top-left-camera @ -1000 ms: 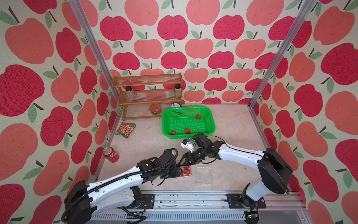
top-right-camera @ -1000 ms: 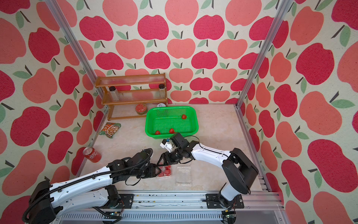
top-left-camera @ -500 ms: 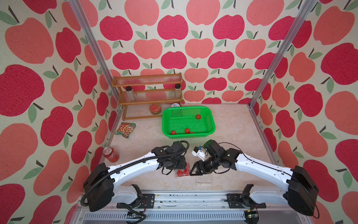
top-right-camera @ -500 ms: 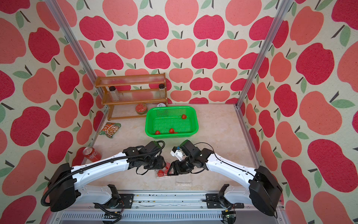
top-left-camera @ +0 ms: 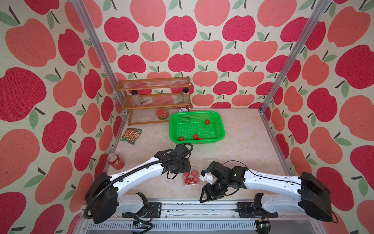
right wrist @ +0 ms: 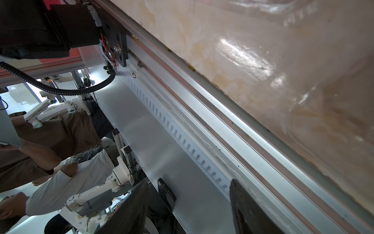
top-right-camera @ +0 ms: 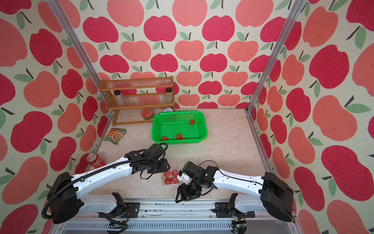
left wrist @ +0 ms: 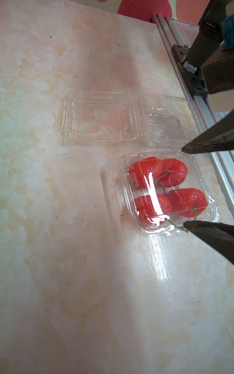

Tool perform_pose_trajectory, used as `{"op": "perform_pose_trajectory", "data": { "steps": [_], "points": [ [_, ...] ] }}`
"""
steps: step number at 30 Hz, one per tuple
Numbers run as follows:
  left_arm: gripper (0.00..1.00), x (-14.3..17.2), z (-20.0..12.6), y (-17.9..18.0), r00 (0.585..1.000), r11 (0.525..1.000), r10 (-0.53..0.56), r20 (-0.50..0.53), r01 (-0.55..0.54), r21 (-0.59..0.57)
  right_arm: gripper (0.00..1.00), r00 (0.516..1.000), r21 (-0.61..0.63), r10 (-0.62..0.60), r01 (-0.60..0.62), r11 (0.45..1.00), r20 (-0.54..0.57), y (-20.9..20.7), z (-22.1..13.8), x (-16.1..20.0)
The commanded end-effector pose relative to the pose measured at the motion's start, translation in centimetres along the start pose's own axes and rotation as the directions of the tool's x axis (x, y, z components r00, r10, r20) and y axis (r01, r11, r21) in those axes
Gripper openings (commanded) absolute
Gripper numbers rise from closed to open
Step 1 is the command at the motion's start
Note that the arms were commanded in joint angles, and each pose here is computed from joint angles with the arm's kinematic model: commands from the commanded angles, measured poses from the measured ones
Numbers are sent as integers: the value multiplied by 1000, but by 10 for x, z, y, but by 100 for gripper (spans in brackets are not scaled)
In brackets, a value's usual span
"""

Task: Pack strawberries into containers
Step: Move the packing box to the center of the board, then close the packing box at the center of the board.

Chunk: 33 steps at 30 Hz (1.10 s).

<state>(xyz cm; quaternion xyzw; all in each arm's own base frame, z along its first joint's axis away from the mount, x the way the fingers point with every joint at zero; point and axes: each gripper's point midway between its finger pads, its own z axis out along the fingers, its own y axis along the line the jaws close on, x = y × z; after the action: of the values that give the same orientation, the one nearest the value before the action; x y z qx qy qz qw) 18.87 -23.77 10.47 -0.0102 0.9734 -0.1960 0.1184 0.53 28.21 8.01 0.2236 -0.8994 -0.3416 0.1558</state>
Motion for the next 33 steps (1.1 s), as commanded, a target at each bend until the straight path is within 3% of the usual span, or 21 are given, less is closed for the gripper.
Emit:
{"op": "perform_pose_trajectory", "data": {
  "steps": [1,13,21,25,33],
  "points": [
    [52,-5,-4,-1,1000,1000,4,8,-3,-11,65,997,43,77,-77,996,2,-19,6,-5],
    [52,-7,-4,-2,1000,1000,5,-2,-5,-15,66,986,90,109,-121,989,127,-50,-29,-55],
    [52,0,4,-9,998,999,43,-47,-42,8,66,979,79,36,-53,995,202,-39,-54,-86],
    [52,4,15,-9,995,999,51,-82,-52,-8,65,986,10,12,-13,1000,166,-23,-47,-85],
    [52,4,31,-20,986,995,88,-139,-92,-28,64,995,-15,-26,27,1000,100,-12,-30,-79]
  ]
}}
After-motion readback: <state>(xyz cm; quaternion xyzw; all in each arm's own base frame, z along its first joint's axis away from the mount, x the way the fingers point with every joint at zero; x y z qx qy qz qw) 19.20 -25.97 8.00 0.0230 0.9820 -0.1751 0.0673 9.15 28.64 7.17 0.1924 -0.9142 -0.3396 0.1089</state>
